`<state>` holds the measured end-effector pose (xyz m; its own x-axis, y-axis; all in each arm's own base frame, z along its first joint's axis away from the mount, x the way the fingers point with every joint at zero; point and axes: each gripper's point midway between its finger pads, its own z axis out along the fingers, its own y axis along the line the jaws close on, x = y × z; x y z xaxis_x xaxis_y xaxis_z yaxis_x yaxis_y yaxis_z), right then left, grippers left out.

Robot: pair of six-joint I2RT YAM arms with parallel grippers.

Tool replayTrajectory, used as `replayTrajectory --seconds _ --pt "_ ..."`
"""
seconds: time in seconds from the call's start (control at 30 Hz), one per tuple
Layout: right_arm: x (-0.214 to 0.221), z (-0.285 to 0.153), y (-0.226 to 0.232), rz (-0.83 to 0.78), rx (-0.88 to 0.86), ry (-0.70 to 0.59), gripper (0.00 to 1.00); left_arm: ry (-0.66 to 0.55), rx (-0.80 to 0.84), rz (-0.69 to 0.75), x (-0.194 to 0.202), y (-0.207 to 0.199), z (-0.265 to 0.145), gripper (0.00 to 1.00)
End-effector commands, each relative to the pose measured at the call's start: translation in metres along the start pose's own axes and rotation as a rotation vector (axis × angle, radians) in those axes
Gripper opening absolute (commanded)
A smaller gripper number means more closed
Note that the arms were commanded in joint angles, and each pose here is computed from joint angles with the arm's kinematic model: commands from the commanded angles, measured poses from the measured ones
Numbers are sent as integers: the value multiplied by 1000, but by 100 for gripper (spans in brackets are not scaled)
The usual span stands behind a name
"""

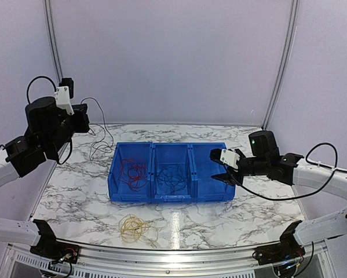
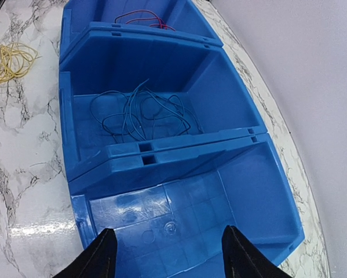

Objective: Untangle the cables

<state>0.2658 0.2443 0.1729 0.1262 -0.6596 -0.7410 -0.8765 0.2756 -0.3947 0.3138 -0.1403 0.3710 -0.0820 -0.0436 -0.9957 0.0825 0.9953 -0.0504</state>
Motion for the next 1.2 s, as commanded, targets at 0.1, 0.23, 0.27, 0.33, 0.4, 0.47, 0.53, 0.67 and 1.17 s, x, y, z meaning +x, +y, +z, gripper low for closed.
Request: replayTrajectory --seconds 0.1,0.23,0.27,0.33,0.4,0.47,0.53,0.67,1.17 --pt "-5 -7 -10 -17 45 -16 62 11 184 -141 -3 -42 12 0" --pt "-5 -8 -11 -19 51 -16 62 69 211 -163 27 -58 28 0" --pt "-5 -8 -11 -21 53 -16 62 85 219 -169 36 -62 33 0" --pt "-5 -8 -12 -22 56 -16 62 122 246 -181 56 -73 41 0" --pt "-5 -9 -12 -25 58 -16 62 176 241 -170 81 -80 53 0" --pt "-5 -9 -12 -23 59 -15 62 222 217 -141 103 -83 63 0" --pt "-5 -9 -12 -25 59 -16 62 264 171 -109 126 -80 73 0" --pt "-5 -10 -12 -27 62 -15 62 384 120 -73 174 -82 86 0" --pt "-2 -8 -10 -30 54 -9 62 525 137 -89 201 -95 89 37"
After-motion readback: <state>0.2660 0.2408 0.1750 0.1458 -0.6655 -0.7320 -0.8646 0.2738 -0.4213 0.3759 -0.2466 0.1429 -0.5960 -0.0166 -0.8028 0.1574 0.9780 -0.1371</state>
